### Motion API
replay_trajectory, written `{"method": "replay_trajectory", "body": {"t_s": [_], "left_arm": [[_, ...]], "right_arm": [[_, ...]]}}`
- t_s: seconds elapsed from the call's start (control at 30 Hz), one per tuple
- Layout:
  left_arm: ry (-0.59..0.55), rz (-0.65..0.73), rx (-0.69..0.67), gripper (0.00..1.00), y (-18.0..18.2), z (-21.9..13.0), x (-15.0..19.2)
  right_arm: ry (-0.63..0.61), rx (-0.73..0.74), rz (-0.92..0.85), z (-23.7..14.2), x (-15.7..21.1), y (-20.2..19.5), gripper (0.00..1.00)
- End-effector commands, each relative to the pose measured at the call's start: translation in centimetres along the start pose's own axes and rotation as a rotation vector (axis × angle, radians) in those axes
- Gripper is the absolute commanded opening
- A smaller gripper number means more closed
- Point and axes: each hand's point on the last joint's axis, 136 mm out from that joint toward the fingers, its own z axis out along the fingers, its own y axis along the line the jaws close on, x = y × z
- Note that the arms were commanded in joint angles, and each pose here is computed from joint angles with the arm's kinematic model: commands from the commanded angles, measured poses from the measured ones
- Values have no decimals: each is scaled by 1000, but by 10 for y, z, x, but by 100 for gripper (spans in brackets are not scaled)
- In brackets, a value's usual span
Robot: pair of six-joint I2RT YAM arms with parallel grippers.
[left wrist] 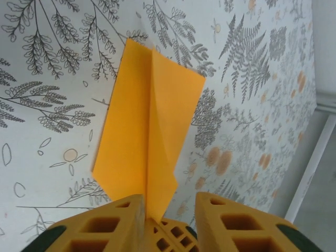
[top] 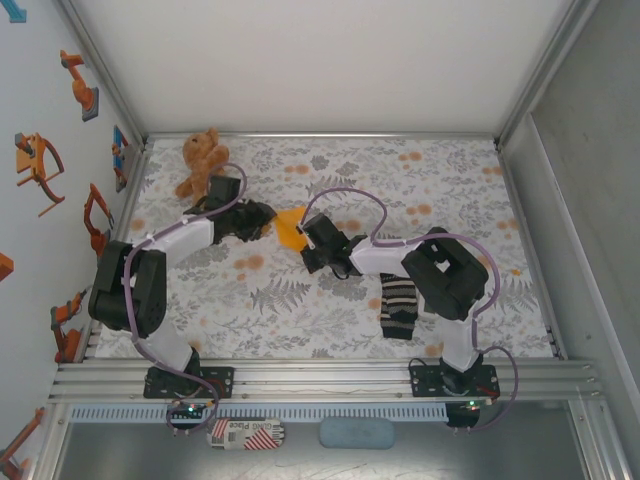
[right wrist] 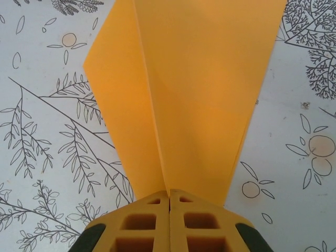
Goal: Fold a paper plane with a square sheet of paper (pick it up from the middle)
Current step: Fourth fold the wing at the center of the table.
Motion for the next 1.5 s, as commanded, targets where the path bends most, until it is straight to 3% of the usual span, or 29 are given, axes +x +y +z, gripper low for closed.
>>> {"method": "replay_trajectory", "body": {"t_s": [0.0, 0.27, 0.8, 1.17, 1.47], "left_arm": [[50, -2, -5, 24, 14, 11, 12], [140, -21, 19, 16, 12, 44, 19], [181, -46, -55, 20, 34, 62, 26], [189, -57, -168, 23, 57, 63, 28], [202, -56, -211, 23, 66, 63, 31]], "right_arm": [[-28, -16, -6, -2, -2, 4, 5], [-39, -28, -3, -2, -4, 6, 5], [-40, -47, 16, -2, -6, 7, 4], [-13, -20, 0, 1, -4, 4, 19], [-25, 31, -5, -2, -10, -5, 20]]}}
